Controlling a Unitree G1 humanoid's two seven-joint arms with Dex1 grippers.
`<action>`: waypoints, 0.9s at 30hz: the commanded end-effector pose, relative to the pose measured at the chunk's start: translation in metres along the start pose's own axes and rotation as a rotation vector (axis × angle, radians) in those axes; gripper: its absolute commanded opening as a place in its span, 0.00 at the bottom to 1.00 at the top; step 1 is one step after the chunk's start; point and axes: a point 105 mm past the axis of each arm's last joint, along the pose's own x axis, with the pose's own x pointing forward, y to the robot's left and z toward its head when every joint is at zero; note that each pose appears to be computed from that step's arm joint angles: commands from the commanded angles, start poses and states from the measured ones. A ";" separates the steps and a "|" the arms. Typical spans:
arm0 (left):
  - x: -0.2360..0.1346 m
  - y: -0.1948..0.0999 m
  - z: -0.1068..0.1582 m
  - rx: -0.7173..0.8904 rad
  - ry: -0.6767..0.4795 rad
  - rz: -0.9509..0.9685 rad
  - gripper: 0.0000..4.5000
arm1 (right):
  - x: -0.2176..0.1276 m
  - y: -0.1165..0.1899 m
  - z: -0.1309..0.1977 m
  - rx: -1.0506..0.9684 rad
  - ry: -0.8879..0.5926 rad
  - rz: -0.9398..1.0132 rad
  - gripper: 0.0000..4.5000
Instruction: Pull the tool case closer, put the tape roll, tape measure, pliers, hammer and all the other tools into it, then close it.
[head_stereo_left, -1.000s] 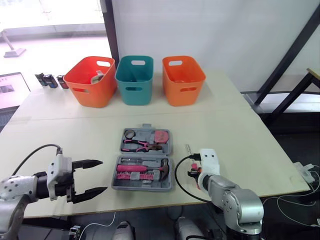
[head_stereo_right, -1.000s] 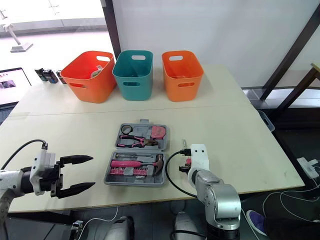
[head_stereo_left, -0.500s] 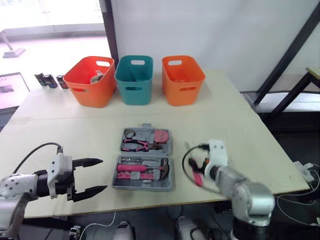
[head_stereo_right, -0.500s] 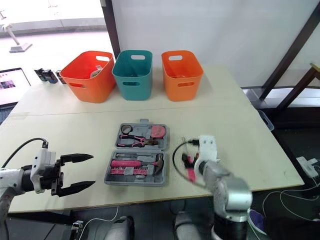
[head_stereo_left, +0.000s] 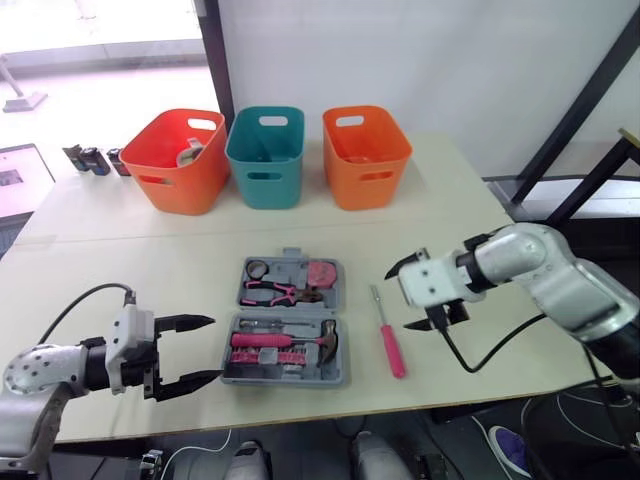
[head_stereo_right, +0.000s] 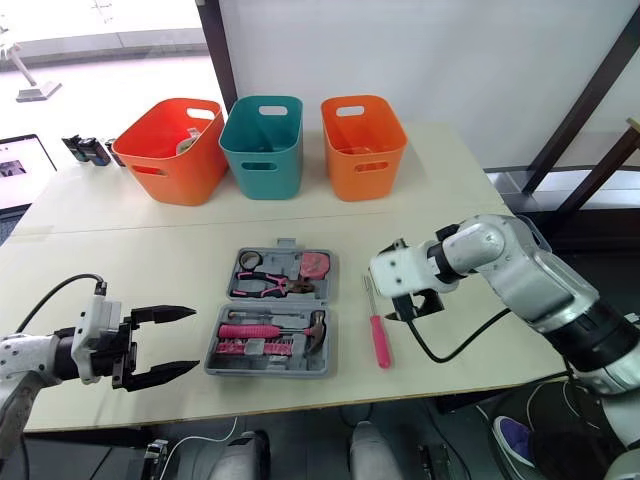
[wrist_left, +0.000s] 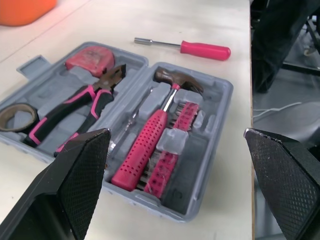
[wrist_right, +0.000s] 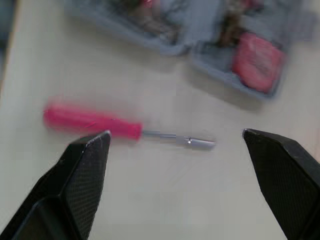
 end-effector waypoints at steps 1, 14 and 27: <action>-0.001 -0.001 0.004 0.031 -0.009 0.005 1.00 | 0.014 0.009 -0.008 -0.392 0.071 0.123 0.99; -0.003 -0.002 0.003 0.029 -0.018 0.043 1.00 | 0.061 0.013 -0.017 -0.764 0.116 0.320 0.99; -0.003 -0.002 0.001 0.024 -0.019 0.066 1.00 | 0.081 0.006 -0.008 -0.773 0.091 0.302 0.07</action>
